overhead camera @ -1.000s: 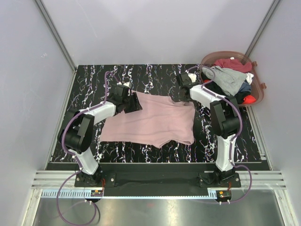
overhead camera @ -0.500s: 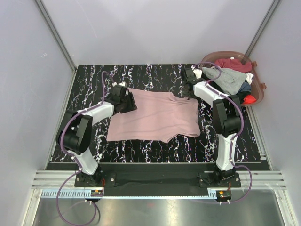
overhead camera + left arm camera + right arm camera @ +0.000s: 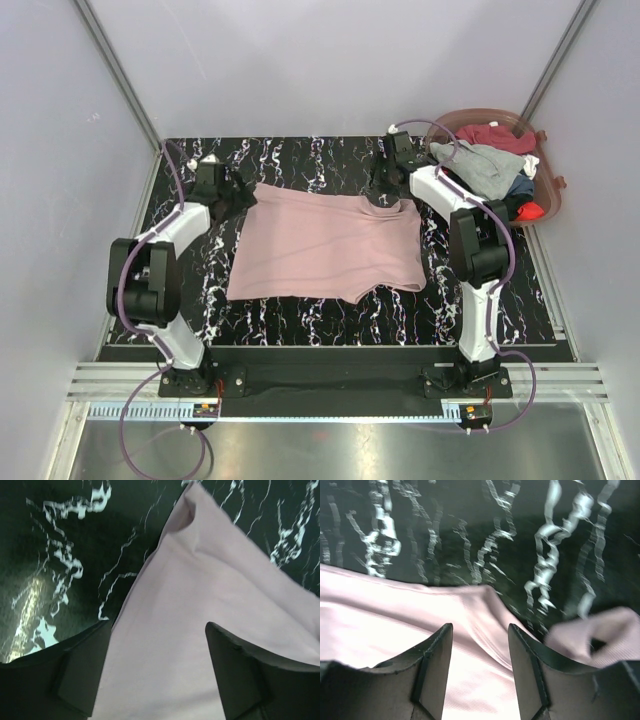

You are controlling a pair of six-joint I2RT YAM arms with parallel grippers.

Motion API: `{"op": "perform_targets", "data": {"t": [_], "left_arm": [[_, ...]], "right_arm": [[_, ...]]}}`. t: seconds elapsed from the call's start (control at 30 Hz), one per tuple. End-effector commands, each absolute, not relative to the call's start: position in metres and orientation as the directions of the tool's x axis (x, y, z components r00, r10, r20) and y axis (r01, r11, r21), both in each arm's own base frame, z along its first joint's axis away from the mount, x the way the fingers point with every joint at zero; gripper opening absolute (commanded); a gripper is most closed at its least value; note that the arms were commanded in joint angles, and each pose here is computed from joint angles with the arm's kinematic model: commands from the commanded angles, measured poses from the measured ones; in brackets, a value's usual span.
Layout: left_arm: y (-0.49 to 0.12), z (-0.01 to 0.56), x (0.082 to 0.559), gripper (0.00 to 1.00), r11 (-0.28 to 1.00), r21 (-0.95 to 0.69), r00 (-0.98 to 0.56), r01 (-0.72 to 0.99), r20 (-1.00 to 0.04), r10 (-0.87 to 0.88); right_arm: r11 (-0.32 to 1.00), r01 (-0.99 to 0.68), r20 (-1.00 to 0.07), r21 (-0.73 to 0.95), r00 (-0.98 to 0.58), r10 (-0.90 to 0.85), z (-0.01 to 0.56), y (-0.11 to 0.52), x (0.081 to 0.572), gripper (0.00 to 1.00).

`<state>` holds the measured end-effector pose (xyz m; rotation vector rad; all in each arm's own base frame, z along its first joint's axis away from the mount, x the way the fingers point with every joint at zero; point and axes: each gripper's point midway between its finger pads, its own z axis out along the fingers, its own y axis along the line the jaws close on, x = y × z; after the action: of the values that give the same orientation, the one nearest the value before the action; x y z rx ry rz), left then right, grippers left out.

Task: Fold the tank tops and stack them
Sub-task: Flatten the tank top out

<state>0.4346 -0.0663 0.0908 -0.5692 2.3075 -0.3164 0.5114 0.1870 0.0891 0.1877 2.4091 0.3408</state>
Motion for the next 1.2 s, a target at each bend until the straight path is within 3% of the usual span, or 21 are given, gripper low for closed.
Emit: {"op": "perform_targets", "data": {"t": [0.0, 0.47, 0.6, 0.7, 0.77, 0.9, 1.17], "left_arm": [[-0.068, 0.116, 0.469, 0.86, 0.864, -0.414, -0.595, -0.288, -0.630, -0.500], [-0.061, 0.090, 0.523, 0.88, 0.864, -0.384, -0.629, -0.327, -0.594, -0.502], [-0.067, 0.079, 0.531, 0.79, 0.858, -0.406, -0.641, -0.314, -0.577, -0.507], [-0.068, 0.074, 0.537, 0.68, 0.857, -0.413, -0.644, -0.308, -0.572, -0.507], [-0.068, 0.071, 0.542, 0.66, 0.859, -0.411, -0.646, -0.306, -0.574, -0.504], [-0.063, 0.071, 0.549, 0.66, 0.863, -0.401, -0.636, -0.308, -0.588, -0.500], [-0.064, 0.083, 0.569, 0.57, 0.865, -0.427, -0.617, -0.264, -0.615, -0.492]], "right_arm": [[0.927, -0.044, -0.602, 0.372, -0.772, 0.205, 0.088, 0.211, 0.524, 0.56], [0.931, -0.009, -0.533, 0.365, -0.822, 0.201, 0.049, 0.218, 0.537, 0.61], [0.920, -0.014, -0.523, 0.391, -0.826, 0.209, 0.044, 0.223, 0.536, 0.47], [0.922, -0.013, -0.541, 0.388, -0.813, 0.216, 0.048, 0.222, 0.539, 0.22], [0.925, -0.013, -0.551, 0.380, -0.806, 0.215, 0.051, 0.222, 0.544, 0.10], [0.935, -0.010, -0.581, 0.354, -0.786, 0.212, 0.059, 0.218, 0.556, 0.00], [0.934, -0.041, -0.645, 0.354, -0.734, 0.212, 0.086, 0.221, 0.573, 0.00]]}}
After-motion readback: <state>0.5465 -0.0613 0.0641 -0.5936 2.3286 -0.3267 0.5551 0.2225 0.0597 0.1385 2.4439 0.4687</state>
